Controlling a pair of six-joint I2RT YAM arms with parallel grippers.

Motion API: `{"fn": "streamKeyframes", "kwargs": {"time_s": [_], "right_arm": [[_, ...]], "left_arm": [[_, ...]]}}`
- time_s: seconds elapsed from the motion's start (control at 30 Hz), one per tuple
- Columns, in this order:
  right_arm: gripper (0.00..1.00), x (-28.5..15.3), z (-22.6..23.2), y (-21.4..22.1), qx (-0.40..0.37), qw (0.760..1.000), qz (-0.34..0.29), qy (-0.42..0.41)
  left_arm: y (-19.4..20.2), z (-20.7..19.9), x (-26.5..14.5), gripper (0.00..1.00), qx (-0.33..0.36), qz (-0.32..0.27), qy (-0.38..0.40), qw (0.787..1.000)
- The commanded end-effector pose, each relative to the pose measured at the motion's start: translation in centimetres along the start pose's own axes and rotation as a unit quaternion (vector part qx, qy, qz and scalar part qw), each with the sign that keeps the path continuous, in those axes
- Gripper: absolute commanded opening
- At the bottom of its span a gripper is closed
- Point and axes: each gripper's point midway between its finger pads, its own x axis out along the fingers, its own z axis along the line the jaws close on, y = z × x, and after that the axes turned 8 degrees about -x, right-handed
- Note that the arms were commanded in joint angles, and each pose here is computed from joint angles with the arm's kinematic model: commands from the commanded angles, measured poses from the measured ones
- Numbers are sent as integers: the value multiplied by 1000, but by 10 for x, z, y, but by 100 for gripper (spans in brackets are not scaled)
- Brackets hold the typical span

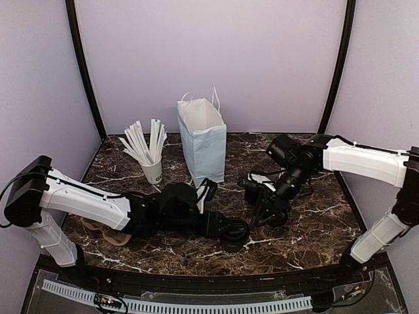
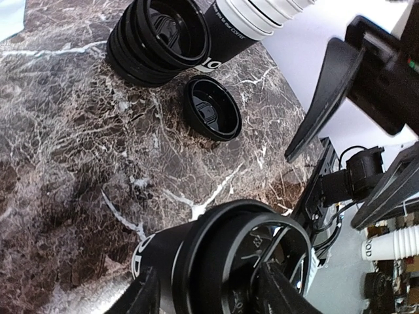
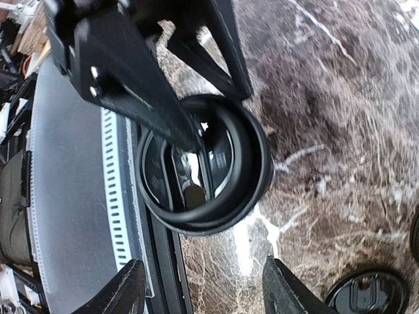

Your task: Pack the takeout coffee

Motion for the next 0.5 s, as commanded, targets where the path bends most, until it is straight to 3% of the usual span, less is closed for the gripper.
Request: {"fn": "streamKeyframes", "kwargs": {"time_s": [0.0,0.27,0.47], "right_arm": [[62,7,-7,4,5,1000,-14,28],[51,30,3,10,57,997,-17,-57],[49,35,4,8,72,994,-20,-81]], "left_arm": [[10,15,-3,50,-40,5,-24,999],[20,19,2,45,-75,-21,-54,996],[19,23,2,42,-83,-29,-73,993]]}}
